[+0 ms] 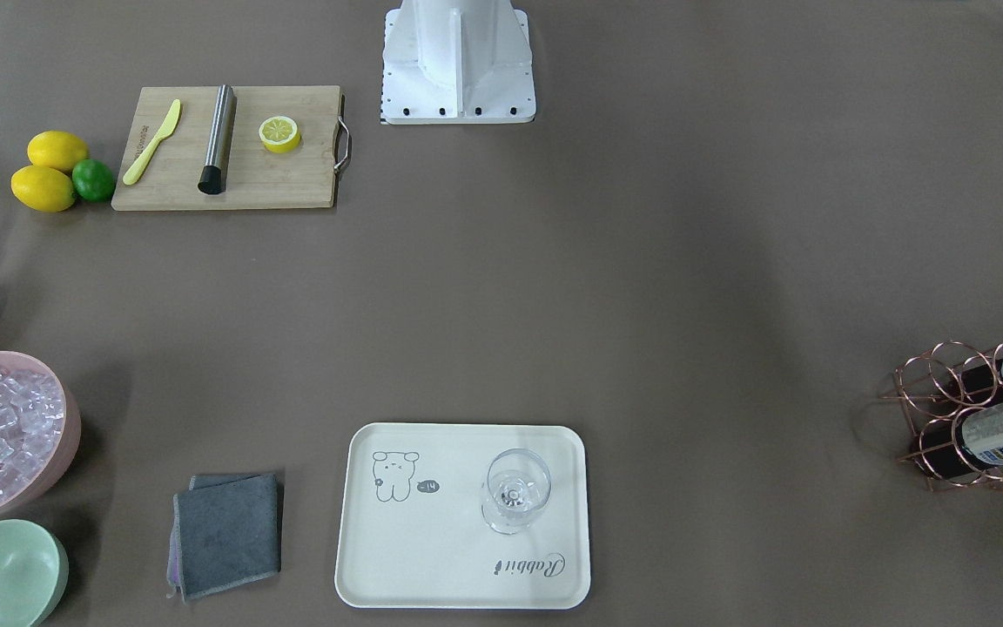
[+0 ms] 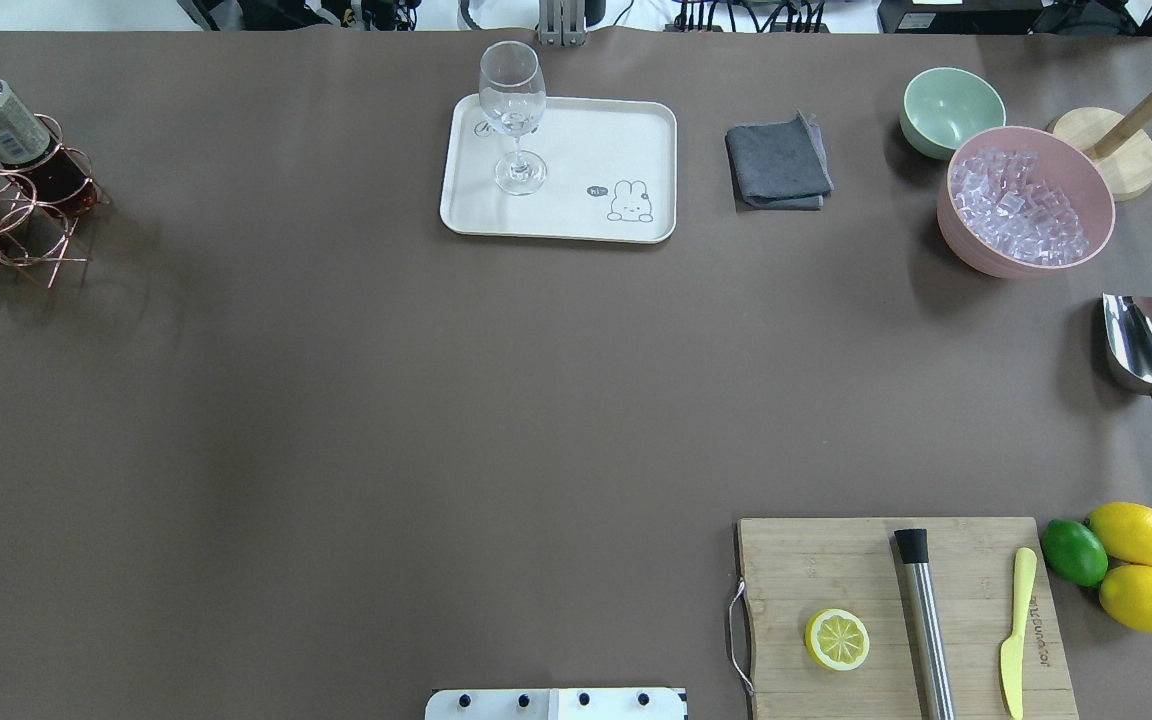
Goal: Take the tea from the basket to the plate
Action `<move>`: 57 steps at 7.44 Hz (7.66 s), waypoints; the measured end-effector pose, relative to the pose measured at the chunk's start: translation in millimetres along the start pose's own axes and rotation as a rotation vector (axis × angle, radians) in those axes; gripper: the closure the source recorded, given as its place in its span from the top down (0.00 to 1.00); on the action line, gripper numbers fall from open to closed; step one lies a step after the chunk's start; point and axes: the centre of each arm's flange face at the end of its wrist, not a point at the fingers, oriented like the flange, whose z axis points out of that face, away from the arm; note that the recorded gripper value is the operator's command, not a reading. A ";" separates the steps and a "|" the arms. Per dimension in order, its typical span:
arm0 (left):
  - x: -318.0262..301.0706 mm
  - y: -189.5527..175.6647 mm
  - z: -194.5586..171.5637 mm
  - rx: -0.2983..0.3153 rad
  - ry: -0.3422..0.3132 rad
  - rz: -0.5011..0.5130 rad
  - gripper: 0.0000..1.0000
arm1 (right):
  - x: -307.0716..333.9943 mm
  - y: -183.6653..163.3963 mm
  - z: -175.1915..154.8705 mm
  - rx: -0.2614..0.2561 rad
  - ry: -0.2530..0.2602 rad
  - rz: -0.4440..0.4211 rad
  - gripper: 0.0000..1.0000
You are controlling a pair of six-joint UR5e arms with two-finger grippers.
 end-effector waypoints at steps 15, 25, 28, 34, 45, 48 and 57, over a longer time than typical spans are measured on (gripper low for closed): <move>96.3 -470.7 -82.1 0.105 0.027 0.014 0.00 | -9.4 -6.0 -6.8 0.017 0.007 -0.024 1.00; 189.3 -662.2 -55.0 0.114 0.074 -0.007 0.00 | -78.1 -13.3 -26.9 0.094 -0.120 -0.187 1.00; 192.2 -667.1 -50.9 0.109 0.079 -0.011 0.00 | -159.7 -19.8 -24.2 0.290 -0.192 -0.450 1.00; 194.8 -668.6 -49.6 0.109 0.083 -0.026 0.00 | -359.4 -22.1 -43.7 0.590 -0.489 -0.559 1.00; 199.4 -670.9 -49.3 0.109 0.081 -0.035 0.00 | -617.3 79.2 41.8 0.852 -0.524 -0.704 1.00; 200.0 -671.0 -50.0 0.110 0.081 -0.038 0.00 | -651.5 97.3 49.2 0.862 -0.513 -0.695 1.00; 199.0 -670.7 -47.3 0.105 0.082 -0.042 0.00 | -693.9 115.4 61.3 0.853 -0.472 -0.695 0.51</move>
